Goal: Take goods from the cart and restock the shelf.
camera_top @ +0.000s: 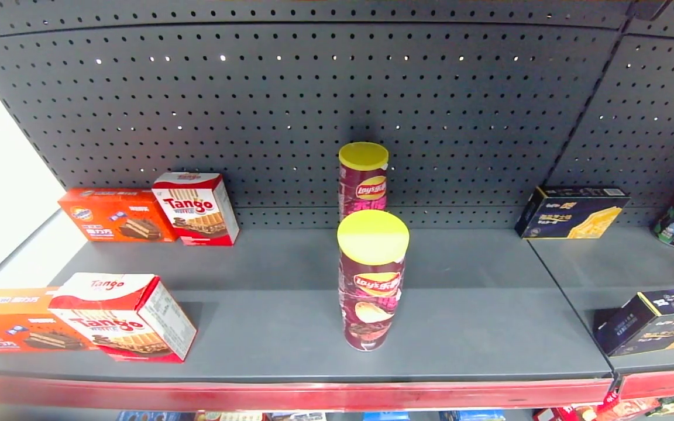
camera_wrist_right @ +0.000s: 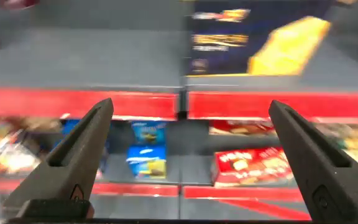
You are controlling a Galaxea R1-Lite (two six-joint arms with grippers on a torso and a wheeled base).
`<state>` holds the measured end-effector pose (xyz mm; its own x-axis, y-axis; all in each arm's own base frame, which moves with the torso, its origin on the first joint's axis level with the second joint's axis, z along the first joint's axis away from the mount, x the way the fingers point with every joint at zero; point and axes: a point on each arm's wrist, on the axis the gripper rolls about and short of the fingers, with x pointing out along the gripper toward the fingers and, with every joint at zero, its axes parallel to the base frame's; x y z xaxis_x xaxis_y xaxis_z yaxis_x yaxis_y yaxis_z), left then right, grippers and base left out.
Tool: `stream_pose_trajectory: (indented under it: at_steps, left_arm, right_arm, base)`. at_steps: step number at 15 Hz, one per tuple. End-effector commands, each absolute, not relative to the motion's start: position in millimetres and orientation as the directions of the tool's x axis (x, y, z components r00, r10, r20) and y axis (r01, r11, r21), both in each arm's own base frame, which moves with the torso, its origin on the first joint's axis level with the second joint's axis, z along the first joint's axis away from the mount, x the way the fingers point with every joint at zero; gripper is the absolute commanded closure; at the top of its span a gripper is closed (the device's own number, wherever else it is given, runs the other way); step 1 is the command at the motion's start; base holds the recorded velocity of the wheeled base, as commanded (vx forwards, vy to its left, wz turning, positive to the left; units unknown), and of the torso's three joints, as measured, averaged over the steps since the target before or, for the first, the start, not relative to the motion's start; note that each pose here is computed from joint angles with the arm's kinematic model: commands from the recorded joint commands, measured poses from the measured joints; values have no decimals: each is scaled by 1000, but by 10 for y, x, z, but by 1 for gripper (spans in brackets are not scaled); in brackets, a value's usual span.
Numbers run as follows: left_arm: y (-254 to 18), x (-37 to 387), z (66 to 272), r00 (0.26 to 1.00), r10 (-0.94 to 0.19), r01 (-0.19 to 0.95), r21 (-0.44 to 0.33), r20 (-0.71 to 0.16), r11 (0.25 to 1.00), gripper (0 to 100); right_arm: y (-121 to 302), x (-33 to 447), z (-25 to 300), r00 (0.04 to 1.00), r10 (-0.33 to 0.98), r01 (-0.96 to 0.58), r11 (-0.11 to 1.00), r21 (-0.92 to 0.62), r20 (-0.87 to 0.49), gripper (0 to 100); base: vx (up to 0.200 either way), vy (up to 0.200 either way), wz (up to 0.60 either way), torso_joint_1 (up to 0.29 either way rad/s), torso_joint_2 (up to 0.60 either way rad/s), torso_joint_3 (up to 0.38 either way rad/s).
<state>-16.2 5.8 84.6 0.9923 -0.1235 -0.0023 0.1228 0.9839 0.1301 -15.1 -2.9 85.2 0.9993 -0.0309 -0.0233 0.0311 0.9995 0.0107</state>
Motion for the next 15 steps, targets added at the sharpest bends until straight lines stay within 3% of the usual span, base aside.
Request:
stream_pose_trajectory:
  at_steps: [1,2,4,5,7,8,10,15]
  left_arm:
    - [57,-158,841,992,-122,123,129,-9,984,0]
    - [56,-158,841,992,-124,124,131,-9,984,0]
    - [56,-158,841,992,-127,127,129,-9,983,0]
    - [54,-158,841,991,-135,135,129,-9,982,0]
    - [53,-158,841,990,-139,139,129,-9,982,0]
    - [53,-158,841,990,-138,138,128,-9,982,0]
    - [53,-158,841,990,-139,139,112,-9,984,0]
    - [54,-158,839,990,-139,139,27,-11,990,0]
  right_arm:
    - [-18,-157,849,985,-172,173,983,59,-20,0]
    - [-37,-161,851,974,-228,229,971,69,-17,0]
    - [10,-236,826,995,87,-89,996,24,57,0]
    - [4,-239,828,998,41,-42,999,16,46,0]
    - [-61,-244,816,969,-243,241,969,45,36,0]
    - [-52,-240,815,979,-203,201,979,39,37,0]
    - [2,-227,760,999,38,-38,999,-18,3,0]
    - [-2,-228,763,1000,17,-17,1000,6,3,0]
  base:
    - [0,0,0,0,0,0]
    - [0,0,0,0,0,0]
    - [0,0,0,0,0,0]
    - [0,0,0,0,0,0]
    - [0,0,0,0,0,0]
    - [0,0,0,0,0,0]
    - [0,0,0,0,0,0]
    - [0,0,0,0,0,0]
